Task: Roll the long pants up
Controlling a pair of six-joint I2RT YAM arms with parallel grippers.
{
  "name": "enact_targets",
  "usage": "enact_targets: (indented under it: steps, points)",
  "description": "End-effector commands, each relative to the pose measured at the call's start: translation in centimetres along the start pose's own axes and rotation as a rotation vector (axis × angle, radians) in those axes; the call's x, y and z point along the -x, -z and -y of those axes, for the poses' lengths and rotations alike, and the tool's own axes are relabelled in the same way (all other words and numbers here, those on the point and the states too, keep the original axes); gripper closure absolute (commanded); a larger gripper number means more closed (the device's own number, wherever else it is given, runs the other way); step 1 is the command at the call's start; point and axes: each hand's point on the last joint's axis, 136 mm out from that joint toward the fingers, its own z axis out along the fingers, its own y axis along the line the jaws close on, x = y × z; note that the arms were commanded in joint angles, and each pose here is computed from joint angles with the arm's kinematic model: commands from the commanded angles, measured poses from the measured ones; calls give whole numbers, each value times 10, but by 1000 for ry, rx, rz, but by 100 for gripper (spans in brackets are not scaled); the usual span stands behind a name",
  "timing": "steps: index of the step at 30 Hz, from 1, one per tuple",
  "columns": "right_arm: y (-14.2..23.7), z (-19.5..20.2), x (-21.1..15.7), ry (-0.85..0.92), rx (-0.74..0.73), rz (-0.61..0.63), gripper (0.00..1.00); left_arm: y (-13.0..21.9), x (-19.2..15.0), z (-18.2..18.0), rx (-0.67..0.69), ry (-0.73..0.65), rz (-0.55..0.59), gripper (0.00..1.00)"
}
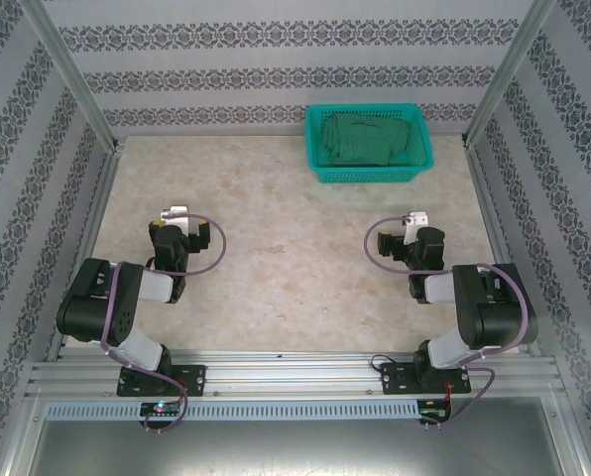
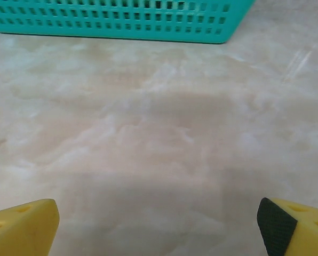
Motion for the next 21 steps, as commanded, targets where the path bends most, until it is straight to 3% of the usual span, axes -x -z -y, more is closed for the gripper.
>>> enact_targets:
  steps: [1, 4, 21]
  points:
    - [3, -4, 50, -20, 21, 183, 2, 0, 1, 0, -19, 1, -5, 0]
    - [-4, 9, 54, -47, -54, 140, 2, -2, 0, -5, -2, 22, -23, 0]
    - [-3, 8, 54, -34, -60, 148, 2, -4, 0, -10, 2, 45, -29, 0]
